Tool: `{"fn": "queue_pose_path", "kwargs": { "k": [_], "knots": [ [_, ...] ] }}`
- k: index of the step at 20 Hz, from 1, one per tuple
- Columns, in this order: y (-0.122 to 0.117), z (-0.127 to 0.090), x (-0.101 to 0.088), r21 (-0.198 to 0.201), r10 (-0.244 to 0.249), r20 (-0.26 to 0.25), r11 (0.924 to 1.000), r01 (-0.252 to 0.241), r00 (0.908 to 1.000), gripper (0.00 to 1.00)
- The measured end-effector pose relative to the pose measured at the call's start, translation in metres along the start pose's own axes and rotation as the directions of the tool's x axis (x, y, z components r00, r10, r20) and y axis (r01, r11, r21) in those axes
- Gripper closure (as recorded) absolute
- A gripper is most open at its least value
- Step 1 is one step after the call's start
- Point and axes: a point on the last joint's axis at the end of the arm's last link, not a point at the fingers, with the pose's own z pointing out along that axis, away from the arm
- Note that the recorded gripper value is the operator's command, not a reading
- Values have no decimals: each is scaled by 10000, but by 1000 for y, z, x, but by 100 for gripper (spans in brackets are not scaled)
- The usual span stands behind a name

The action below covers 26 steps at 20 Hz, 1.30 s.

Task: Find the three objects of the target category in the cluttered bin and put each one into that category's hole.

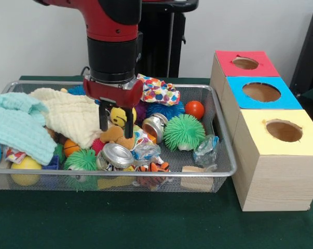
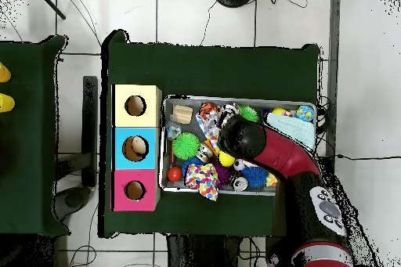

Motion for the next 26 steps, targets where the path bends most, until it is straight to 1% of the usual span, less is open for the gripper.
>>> {"fn": "queue_pose_path", "kwargs": {
  "k": [3, 5, 14, 21, 26],
  "knots": [
    [2, -2, 9, 5, -44, -371, 10000, 45, 9993, 0],
    [2, -3, 11, 5, -58, -495, 10000, 58, 9988, 0],
    [2, 1, 14, 11, -53, -589, 10000, 53, 9983, 0],
    [4, 12, 23, 90, -142, -800, 9998, 149, 9967, 0],
    [13, 18, 32, 115, -314, -924, 9994, 326, 9952, 0]
  ]
}}
